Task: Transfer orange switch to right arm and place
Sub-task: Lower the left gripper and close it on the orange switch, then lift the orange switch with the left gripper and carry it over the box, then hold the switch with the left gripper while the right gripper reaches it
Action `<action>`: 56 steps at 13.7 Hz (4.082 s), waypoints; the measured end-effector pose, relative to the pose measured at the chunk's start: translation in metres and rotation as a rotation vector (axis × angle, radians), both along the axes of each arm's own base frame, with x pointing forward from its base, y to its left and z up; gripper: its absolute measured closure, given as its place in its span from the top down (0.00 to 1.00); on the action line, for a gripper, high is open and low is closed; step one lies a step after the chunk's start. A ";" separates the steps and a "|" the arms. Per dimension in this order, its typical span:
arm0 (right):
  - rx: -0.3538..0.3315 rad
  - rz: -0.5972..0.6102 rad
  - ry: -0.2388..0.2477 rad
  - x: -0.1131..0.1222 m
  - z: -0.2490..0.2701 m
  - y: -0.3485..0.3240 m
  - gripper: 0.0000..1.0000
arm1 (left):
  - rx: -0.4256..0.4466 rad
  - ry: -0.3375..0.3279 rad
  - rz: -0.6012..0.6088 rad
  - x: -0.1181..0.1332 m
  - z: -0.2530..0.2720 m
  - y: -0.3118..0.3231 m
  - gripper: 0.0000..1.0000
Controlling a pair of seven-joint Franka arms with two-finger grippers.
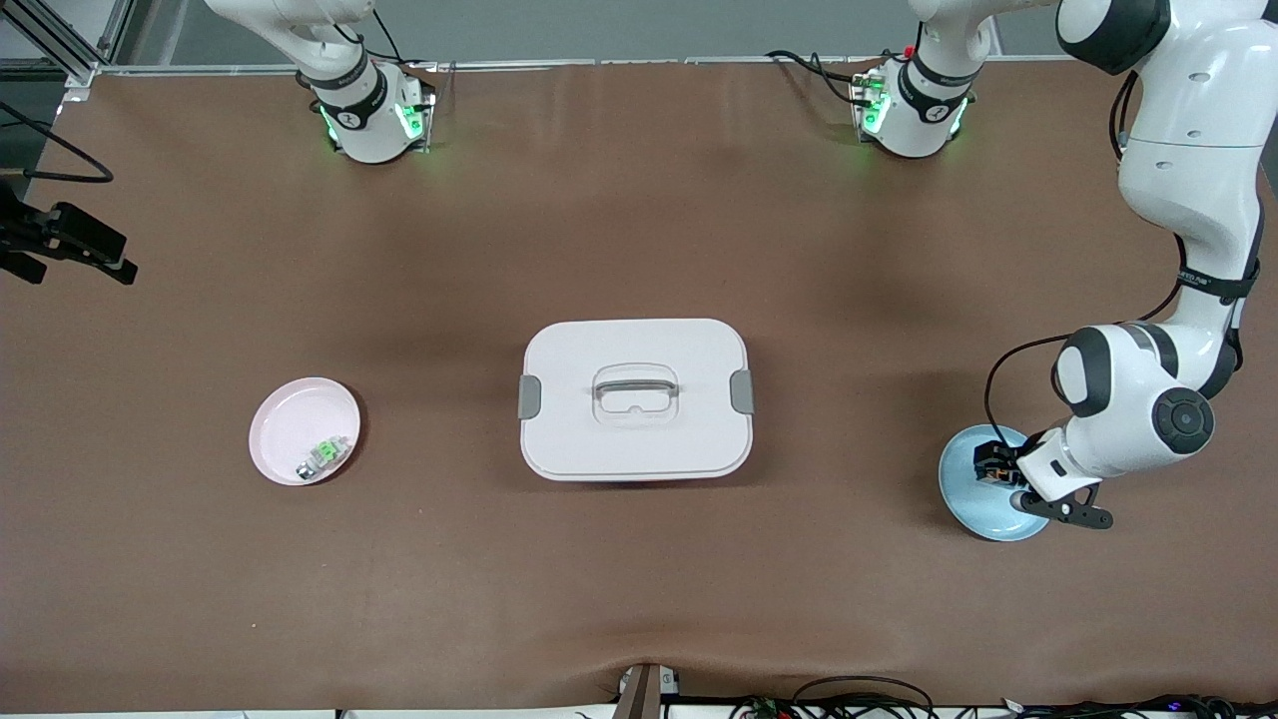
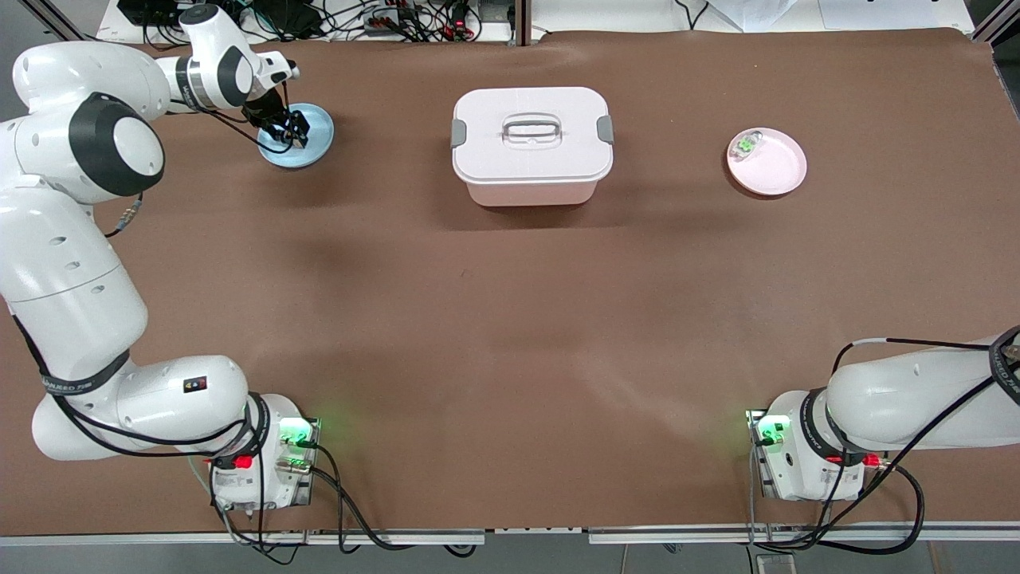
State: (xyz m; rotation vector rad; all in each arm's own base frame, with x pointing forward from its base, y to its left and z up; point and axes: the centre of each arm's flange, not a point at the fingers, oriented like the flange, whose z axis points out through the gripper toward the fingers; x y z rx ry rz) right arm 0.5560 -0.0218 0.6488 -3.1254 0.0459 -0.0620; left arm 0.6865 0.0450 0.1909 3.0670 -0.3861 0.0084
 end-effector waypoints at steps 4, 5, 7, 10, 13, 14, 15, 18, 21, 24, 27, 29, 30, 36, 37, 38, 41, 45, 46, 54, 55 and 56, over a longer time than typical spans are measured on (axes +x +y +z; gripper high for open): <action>0.000 0.000 0.000 0.000 0.000 0.000 1.00 | 0.000 -0.003 0.000 0.001 0.001 0.000 0.72; 0.000 0.000 0.000 0.000 0.000 0.000 1.00 | 0.000 -0.006 0.000 0.002 0.002 0.000 0.72; 0.000 0.000 0.000 0.000 0.000 0.000 1.00 | 0.001 -0.015 0.001 0.004 0.006 0.001 0.72; 0.000 0.000 0.000 0.000 0.000 0.000 1.00 | -0.007 -0.047 -0.009 0.011 0.024 -0.007 0.72; 0.000 0.000 0.000 0.000 0.000 0.000 1.00 | -0.016 -0.059 -0.026 0.014 0.063 -0.021 0.72; 0.000 0.000 0.000 0.000 0.000 0.000 1.00 | -0.027 -0.054 -0.024 0.013 0.078 -0.027 0.72; 0.000 -0.001 0.000 0.000 0.000 -0.001 1.00 | -0.044 -0.043 -0.013 0.011 0.093 -0.033 0.72; 0.000 -0.007 0.004 0.002 -0.003 -0.004 1.00 | -0.111 -0.004 0.058 0.003 0.131 -0.067 0.72; 0.001 -0.009 0.028 0.007 -0.014 -0.005 1.00 | -0.154 0.045 0.133 -0.009 0.165 -0.132 0.72; 0.003 -0.010 0.074 0.021 -0.042 -0.006 1.00 | -0.181 0.115 0.252 -0.024 0.204 -0.196 0.72; 0.004 -0.014 0.121 0.036 -0.073 -0.009 1.00 | -0.209 0.171 0.382 -0.040 0.238 -0.250 0.72; 0.006 -0.027 0.136 0.042 -0.085 -0.017 1.00 | -0.247 0.221 0.489 -0.051 0.252 -0.279 0.72; 0.008 -0.040 0.135 0.043 -0.087 -0.025 1.00 | -0.263 0.245 0.549 -0.055 0.258 -0.291 0.72; 0.011 0.036 0.123 0.060 -0.116 -0.043 1.00 | -0.243 0.357 0.793 -0.086 0.264 -0.360 0.72; 0.012 0.045 0.138 0.065 -0.129 -0.044 1.00 | -0.237 0.371 0.830 -0.089 0.264 -0.369 0.72; 0.014 0.048 0.150 0.070 -0.142 -0.045 1.00 | -0.236 0.388 0.871 -0.093 0.266 -0.379 0.72; 0.039 0.037 0.152 0.075 -0.154 -0.048 1.00 | -0.247 0.433 1.025 -0.101 0.279 -0.414 0.72; 0.216 -0.109 0.151 0.075 -0.156 -0.037 1.00 | -0.294 0.476 1.222 -0.108 0.280 -0.457 0.72; 0.256 -0.172 0.159 0.074 -0.156 -0.029 1.00 | -0.301 0.487 1.256 -0.112 0.278 -0.467 0.72; 0.518 -0.343 0.044 -0.005 -0.161 0.057 1.00 | -0.398 0.572 1.503 -0.116 0.285 -0.511 0.72; 0.540 -0.349 0.029 -0.017 -0.168 0.071 1.00 | -0.395 0.580 1.525 -0.117 0.285 -0.512 0.72; 0.554 -0.343 0.016 -0.027 -0.175 0.090 1.00 | -0.394 0.588 1.545 -0.117 0.286 -0.513 0.72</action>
